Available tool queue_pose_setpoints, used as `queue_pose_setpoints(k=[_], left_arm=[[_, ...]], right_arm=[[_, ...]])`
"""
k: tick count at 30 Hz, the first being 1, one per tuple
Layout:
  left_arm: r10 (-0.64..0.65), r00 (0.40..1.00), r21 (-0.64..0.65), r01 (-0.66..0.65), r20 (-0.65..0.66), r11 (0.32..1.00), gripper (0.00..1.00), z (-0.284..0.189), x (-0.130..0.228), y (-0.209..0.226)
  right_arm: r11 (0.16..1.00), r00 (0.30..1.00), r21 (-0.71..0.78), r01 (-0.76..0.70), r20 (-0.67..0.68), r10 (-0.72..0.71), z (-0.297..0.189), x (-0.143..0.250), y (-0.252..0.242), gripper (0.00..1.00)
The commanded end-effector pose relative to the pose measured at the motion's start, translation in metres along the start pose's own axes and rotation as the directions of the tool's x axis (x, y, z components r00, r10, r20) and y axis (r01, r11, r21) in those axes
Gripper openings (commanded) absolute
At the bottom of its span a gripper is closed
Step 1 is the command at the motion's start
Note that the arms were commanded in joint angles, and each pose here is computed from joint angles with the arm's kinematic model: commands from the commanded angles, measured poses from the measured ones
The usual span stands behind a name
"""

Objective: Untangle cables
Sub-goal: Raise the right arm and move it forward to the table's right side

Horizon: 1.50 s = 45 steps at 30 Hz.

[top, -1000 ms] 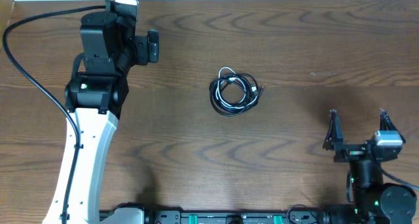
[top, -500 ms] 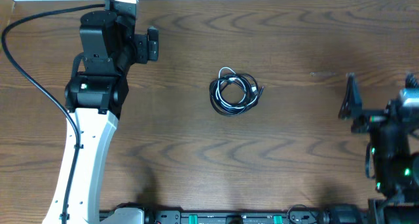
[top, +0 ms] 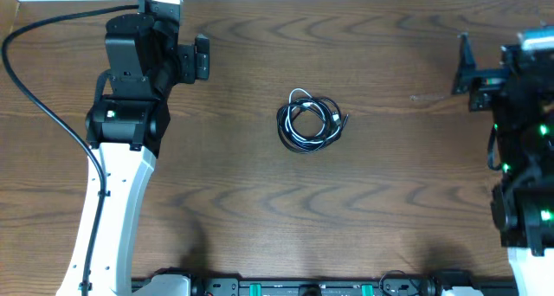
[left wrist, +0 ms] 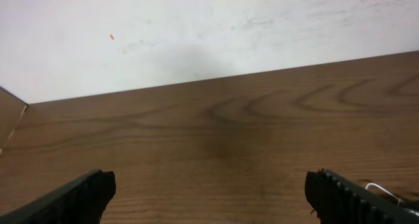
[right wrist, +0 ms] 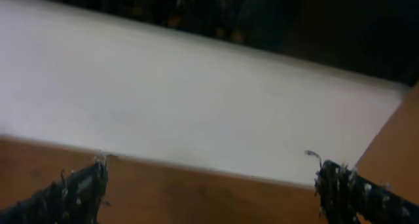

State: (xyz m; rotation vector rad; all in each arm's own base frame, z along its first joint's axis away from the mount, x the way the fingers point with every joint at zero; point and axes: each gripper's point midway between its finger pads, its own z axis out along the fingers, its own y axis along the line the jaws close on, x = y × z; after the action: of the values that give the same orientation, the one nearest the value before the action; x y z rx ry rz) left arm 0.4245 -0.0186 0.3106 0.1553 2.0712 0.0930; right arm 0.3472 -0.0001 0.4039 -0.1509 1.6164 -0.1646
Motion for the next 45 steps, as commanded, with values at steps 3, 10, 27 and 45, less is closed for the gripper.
queue_pose_setpoints(k=[3, 10, 27, 45], left_arm=[[0.001, 1.000, -0.037, 0.000, 0.027, 0.999, 0.98, -0.010, -0.010, 0.007], [0.003, 1.000, -0.042, -0.003, -0.004, 0.999, 0.98, -0.007, -0.002, 0.008], [0.014, 0.983, 0.020, -0.010, -0.183, 1.000, 0.98, 0.043, 0.047, -0.013], [0.113, 0.962, 0.365, -0.015, -0.248, 0.931, 0.98, 0.080, 0.082, -0.112]], right_arm=[[0.997, 0.996, -0.071, 0.017, -0.089, -0.023, 0.014, 0.022, 0.013, 0.99], [0.996, 0.992, -0.084, 0.016, -0.124, -0.026, 0.027, 0.032, 0.017, 0.99], [0.973, 0.966, -0.224, 0.058, -0.234, -0.112, 0.062, 0.077, 0.072, 0.99], [0.975, 0.951, -0.156, 0.155, -0.245, -0.191, 0.068, 0.080, 0.080, 0.99]])
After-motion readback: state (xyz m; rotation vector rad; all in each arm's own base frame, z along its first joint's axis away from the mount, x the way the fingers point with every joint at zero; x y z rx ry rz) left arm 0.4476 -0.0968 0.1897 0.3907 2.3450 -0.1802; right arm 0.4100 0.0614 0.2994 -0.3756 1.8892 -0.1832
